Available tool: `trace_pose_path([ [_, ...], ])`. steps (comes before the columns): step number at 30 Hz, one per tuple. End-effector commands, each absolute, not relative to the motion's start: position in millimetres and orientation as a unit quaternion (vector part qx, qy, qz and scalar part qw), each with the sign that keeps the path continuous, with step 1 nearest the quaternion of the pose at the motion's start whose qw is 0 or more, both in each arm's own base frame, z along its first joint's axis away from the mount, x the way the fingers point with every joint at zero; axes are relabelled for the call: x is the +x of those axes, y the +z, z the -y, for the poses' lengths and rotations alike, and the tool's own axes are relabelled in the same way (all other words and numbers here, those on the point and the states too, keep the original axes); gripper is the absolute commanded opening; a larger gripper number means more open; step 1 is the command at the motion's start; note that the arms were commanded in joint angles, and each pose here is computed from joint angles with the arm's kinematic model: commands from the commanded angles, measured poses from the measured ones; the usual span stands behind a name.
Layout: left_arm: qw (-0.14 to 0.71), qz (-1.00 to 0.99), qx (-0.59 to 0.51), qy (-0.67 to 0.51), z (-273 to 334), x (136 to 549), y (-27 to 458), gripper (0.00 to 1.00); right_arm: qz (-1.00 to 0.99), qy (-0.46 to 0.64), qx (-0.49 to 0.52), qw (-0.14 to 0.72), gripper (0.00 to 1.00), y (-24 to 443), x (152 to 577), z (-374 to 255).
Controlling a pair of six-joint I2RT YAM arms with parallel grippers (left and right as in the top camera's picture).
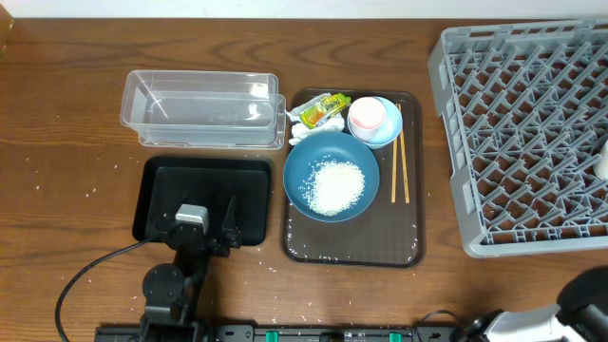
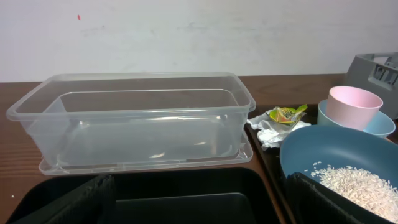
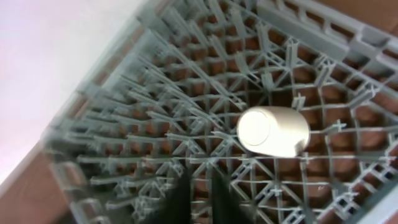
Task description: Sort waste into correct bins and load items into the dishwasher rack
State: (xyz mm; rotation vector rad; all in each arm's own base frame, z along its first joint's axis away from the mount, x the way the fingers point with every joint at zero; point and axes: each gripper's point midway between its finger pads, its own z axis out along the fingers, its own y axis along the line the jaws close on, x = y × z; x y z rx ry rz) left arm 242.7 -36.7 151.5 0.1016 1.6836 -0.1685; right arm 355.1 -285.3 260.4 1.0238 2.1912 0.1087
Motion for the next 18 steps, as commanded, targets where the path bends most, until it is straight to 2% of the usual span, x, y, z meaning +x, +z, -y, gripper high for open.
trace_pose_path([
  [1,0.643,-0.761,0.048,-0.077,37.7,241.7,135.0,0.90,-0.857,-0.039,0.431,0.282,0.01,207.6,355.8,307.9],
  [4,0.643,-0.761,0.048,-0.077,37.7,241.7,135.0,0.90,-0.869,-0.029,0.426,0.251,0.01,167.9,370.0,311.3],
  [10,0.643,-0.761,0.048,-0.077,37.7,241.7,135.0,0.90,-0.883,-0.016,0.428,0.194,0.01,111.7,370.3,315.6],
  [13,0.643,-0.761,0.048,-0.077,37.7,241.7,135.0,0.90,-0.876,-0.039,0.448,0.173,0.01,105.7,356.5,324.3],
  [18,0.643,-0.761,0.048,-0.077,37.7,241.7,135.0,0.90,-0.837,-0.093,0.514,0.161,0.01,126.2,324.5,341.2],
])
